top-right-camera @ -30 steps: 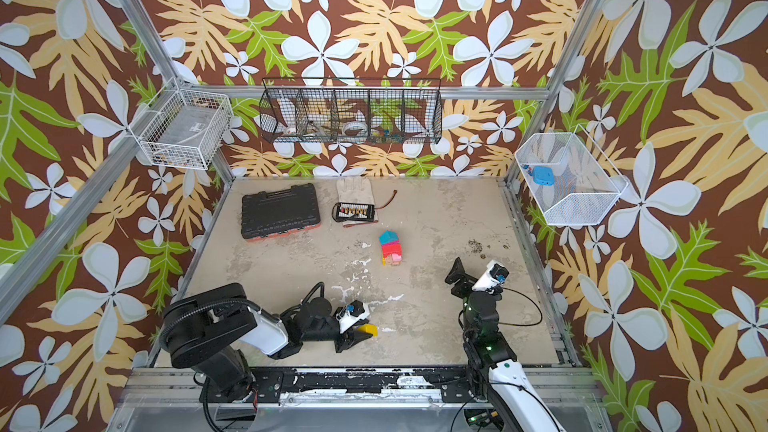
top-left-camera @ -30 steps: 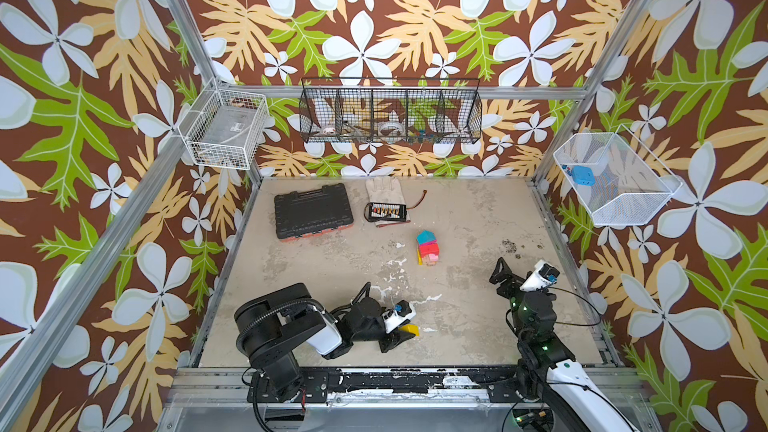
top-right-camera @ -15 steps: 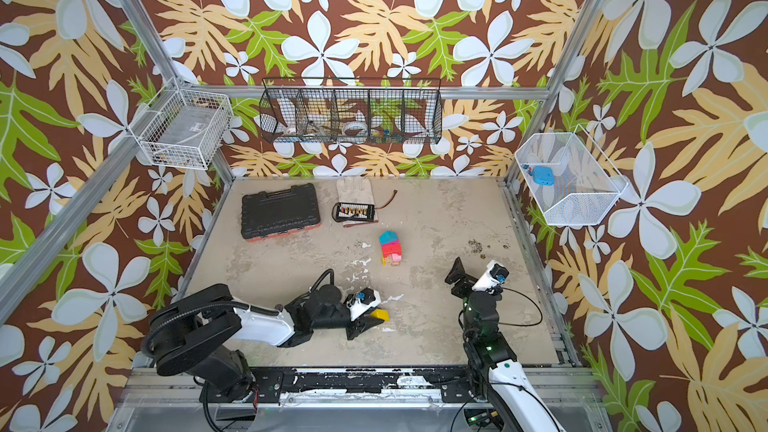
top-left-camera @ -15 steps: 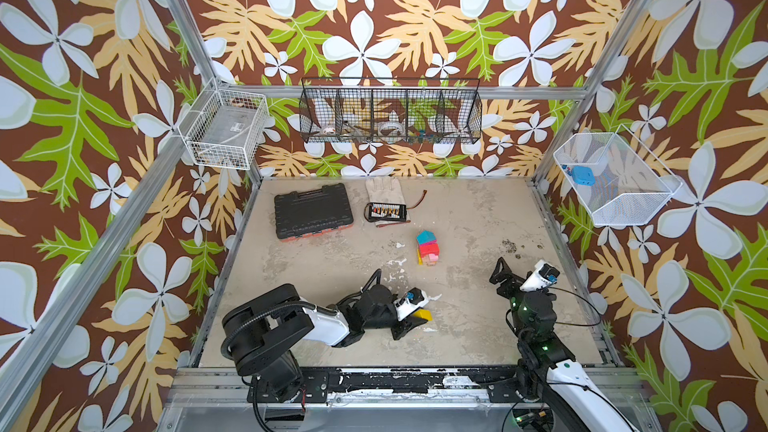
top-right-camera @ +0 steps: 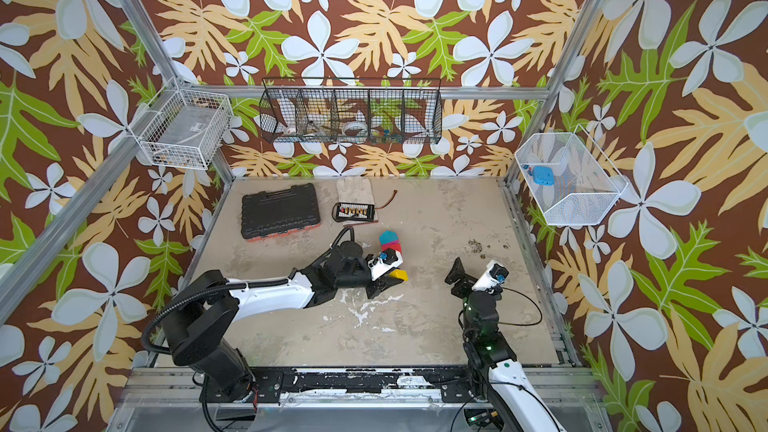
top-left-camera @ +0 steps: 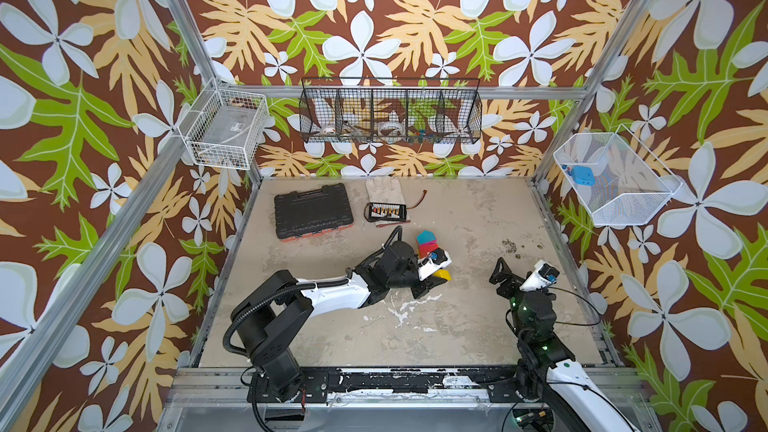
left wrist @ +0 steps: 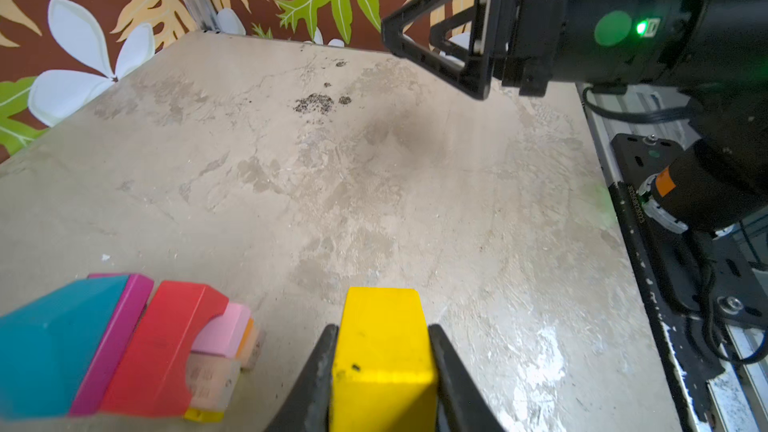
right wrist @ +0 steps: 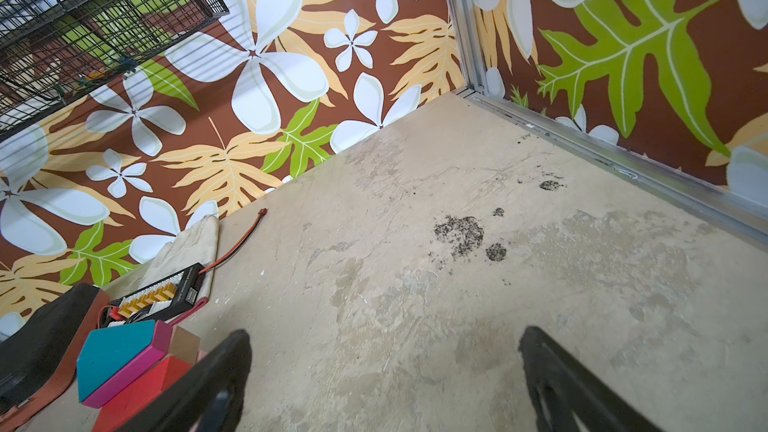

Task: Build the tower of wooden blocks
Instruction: 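Carry the yellow block with the left gripper over the stack beside the teal block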

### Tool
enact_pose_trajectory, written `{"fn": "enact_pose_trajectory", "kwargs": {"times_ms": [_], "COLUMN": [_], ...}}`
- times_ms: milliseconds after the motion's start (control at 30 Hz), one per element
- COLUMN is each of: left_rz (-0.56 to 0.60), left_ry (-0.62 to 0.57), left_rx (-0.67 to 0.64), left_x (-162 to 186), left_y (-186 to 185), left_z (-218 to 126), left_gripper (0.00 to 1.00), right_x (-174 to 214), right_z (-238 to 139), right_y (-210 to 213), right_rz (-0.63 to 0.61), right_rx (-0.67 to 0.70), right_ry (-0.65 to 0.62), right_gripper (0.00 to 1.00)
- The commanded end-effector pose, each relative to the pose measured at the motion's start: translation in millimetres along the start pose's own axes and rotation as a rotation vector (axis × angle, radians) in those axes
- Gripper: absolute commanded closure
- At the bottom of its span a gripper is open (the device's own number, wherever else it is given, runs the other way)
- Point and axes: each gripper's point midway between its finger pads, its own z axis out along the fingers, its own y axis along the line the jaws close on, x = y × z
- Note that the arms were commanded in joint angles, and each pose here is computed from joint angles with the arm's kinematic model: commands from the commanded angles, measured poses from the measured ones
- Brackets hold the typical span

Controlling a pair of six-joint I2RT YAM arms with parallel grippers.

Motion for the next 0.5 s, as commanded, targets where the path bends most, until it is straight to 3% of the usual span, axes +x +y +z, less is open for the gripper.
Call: {"fn": "enact_pose_trajectory", "kwargs": {"times_ms": [0, 467], "left_rz": [0.019, 0.016], "left_ry": [0.036, 0.082], "left_rx": [0.002, -0.035], "left_x": [1.8, 7.4], "left_y": [12.5, 54.5], "left_z": [7.3, 27.6], "left_gripper": [0.78, 0.78], "right_x": [-7.5, -7.5], "right_z": [0.2, 0.5], "right_y": [4.2, 5.6], "right_rz": [0.003, 0.002], "right_rx": [-0.013, -0.018], "right_ry": [-0.025, -0.023], "right_gripper": [0.00, 0.00]}}
